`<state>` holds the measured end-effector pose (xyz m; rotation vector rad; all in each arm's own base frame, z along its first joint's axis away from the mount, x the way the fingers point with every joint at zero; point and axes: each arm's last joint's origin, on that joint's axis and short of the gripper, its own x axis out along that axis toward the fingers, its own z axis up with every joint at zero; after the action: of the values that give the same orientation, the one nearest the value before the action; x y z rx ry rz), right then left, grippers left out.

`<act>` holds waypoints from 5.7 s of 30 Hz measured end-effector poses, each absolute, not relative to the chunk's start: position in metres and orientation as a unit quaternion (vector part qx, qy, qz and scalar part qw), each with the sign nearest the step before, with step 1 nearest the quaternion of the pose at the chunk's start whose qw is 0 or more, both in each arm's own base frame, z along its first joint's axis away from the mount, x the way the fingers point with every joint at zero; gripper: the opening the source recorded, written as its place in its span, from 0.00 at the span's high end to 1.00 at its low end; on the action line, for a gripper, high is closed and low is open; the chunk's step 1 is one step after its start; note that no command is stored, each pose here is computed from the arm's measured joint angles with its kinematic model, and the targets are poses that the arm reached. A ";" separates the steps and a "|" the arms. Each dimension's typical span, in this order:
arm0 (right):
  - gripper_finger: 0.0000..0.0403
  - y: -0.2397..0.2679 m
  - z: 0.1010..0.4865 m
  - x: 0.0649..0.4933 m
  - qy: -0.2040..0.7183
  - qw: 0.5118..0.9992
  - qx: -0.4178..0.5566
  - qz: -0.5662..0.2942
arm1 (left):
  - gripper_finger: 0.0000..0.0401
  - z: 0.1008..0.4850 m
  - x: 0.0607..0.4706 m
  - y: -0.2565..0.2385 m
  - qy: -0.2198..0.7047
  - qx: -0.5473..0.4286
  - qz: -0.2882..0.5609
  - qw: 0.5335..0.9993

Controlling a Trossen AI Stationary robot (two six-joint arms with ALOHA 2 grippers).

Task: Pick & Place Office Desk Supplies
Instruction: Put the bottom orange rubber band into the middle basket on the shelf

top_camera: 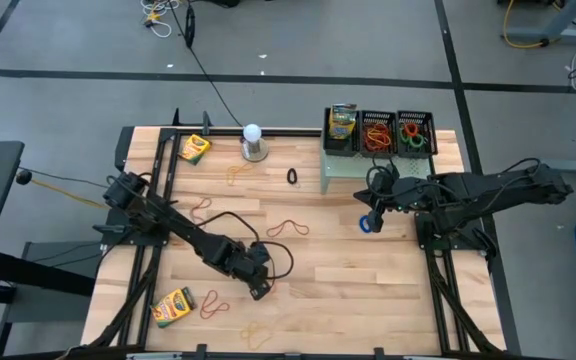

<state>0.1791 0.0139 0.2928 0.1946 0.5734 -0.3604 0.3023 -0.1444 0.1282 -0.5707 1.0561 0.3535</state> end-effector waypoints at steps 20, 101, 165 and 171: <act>0.97 0.014 0.293 0.179 0.278 0.937 0.111 -0.181 | 0.99 0.166 0.292 -0.131 0.416 -0.227 0.176 0.863; 0.92 0.041 0.241 0.190 0.209 0.960 0.156 -0.100 | 0.99 0.195 0.328 -0.052 0.196 -0.168 0.026 0.966; 0.93 0.063 0.213 0.309 0.123 0.980 0.037 -0.150 | 0.99 0.228 0.317 -0.016 0.111 -0.232 -0.009 0.966; 0.93 0.046 0.222 0.315 0.079 0.984 0.052 -0.151 | 0.99 0.229 0.318 -0.016 0.105 -0.231 -0.019 0.967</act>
<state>0.3145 0.0461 0.2218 0.1042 0.1588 -0.3030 0.3176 -0.0160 0.2294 -0.4681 0.2129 -0.0393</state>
